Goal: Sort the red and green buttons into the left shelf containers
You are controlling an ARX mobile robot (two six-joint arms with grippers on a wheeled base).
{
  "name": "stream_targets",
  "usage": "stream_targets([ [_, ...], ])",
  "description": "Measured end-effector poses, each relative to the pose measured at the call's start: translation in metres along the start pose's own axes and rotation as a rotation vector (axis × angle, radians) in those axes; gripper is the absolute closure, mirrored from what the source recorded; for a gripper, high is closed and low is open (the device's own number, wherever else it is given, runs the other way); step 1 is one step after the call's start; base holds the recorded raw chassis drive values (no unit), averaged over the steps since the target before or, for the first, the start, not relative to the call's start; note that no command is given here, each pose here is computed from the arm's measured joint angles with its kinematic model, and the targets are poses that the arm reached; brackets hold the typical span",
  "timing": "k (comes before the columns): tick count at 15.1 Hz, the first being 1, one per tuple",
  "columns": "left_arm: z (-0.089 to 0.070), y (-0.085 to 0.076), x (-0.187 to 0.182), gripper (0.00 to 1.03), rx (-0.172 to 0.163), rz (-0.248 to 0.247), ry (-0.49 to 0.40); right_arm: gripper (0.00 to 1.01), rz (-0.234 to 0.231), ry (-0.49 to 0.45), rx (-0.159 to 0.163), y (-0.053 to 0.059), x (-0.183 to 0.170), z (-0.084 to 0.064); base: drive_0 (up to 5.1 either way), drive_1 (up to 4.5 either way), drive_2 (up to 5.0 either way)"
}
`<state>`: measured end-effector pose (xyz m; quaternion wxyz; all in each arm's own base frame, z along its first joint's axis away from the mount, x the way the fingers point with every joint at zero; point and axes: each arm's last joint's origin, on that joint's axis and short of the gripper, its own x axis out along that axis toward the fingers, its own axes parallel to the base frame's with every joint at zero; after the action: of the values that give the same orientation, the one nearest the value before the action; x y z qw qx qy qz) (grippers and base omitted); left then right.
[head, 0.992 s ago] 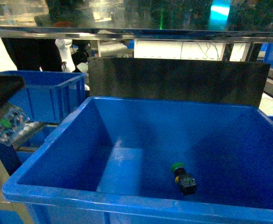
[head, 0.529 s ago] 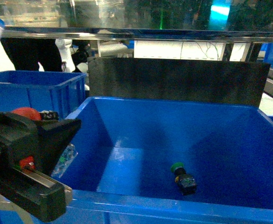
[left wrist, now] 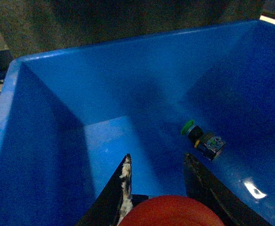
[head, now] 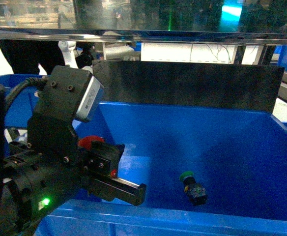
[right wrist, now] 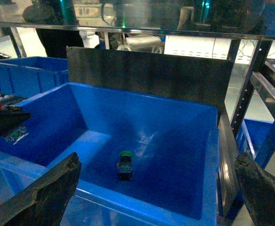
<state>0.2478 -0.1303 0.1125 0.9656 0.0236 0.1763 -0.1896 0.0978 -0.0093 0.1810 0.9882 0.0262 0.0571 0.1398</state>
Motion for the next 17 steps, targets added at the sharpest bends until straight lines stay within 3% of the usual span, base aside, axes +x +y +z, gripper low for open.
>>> stream_targets([
  [3,-0.004,-0.001,0.021,0.75,-0.033,0.023,0.005,0.03,0.0,0.0,0.0,0.0,0.0,0.0,0.0,0.0,0.0],
  [6,-0.004,0.006,0.038,0.75,-0.091,0.063,0.029,0.03,0.0,0.0,0.0,0.0,0.0,0.0,0.0,0.0,0.0],
  [10,0.0,0.007,0.042,0.35,-0.151,0.04,0.02,0.03,0.0,0.0,0.0,0.0,0.0,0.0,0.0,0.0,0.0],
  [13,0.004,0.004,0.037,0.03,-0.161,0.015,-0.005,0.03,0.0,0.0,0.0,0.0,0.0,0.0,0.0,0.0,0.0],
  [15,0.016,0.009,0.015,0.05,-0.161,-0.007,-0.085,0.03,0.0,0.0,0.0,0.0,0.0,0.0,0.0,0.0,0.0],
  [17,0.009,0.028,-0.013,0.05,-0.153,0.024,-0.092,0.03,0.0,0.0,0.0,0.0,0.0,0.0,0.0,0.0,0.0],
])
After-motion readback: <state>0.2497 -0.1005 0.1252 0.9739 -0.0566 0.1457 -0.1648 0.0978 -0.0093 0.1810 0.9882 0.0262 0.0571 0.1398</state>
